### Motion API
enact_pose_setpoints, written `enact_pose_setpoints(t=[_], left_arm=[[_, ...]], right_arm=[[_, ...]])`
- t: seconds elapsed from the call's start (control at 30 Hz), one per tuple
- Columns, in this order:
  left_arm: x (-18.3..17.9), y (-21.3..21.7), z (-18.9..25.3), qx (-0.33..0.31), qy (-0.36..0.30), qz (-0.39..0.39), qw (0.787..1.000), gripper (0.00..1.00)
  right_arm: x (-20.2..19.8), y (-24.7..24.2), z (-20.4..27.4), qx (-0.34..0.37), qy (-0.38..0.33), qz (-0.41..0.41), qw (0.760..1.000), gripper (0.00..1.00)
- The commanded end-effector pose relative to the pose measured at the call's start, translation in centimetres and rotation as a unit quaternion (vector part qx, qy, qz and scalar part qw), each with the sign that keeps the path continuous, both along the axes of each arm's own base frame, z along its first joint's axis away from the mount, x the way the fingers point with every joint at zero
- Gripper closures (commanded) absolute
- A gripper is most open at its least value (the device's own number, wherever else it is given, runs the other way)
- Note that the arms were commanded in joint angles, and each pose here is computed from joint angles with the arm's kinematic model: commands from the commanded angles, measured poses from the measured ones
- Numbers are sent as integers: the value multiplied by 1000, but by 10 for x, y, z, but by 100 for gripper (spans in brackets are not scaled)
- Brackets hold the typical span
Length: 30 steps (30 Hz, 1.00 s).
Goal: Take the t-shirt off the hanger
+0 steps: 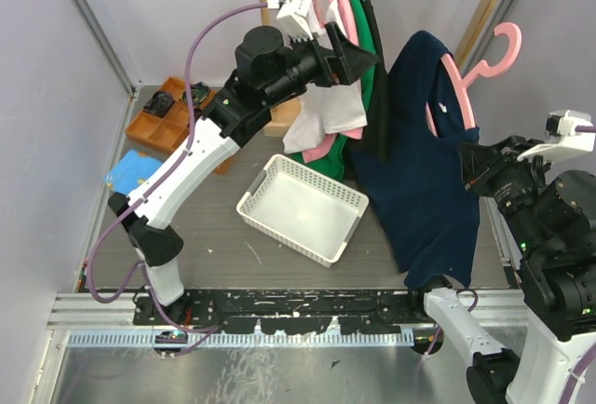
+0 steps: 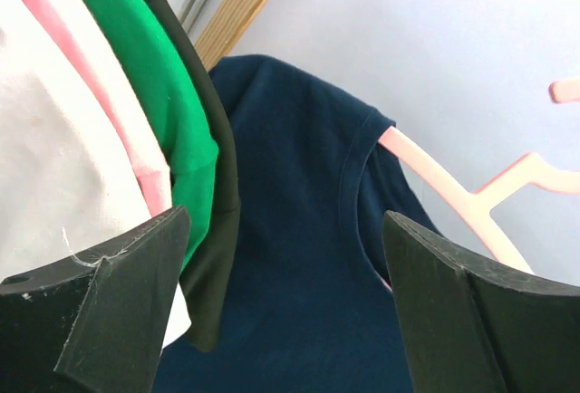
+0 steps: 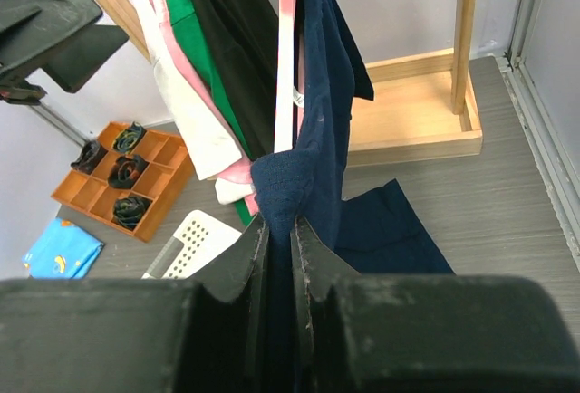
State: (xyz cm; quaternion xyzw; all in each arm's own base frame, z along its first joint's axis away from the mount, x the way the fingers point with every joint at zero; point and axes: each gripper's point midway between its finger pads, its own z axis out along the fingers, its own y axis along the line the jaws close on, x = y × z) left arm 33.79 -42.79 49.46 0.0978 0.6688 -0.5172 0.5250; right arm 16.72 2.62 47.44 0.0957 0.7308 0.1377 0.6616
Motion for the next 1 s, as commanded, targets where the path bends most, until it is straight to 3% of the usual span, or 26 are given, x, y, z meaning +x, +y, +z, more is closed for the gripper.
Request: enact_pose_setpoints(t=[0.0,0.27,0.43,0.97], left_arm=[[-8,7,33,-41,-18,-11,999,3],[-7,-10,8,23,-13,-35,999,2],[-9,-18,6,78,-84,-6,993,2],[-25,-31,14,81,-148,2,986,2]], right_arm=[[2,-4,26,0,-49,-10,999,99],[2,1,11,-15,-19,8,1000,99],[-1,-4,8,-24,-21,-2,1000,100],[3,-12,34,-15,-97,-30,995,99]])
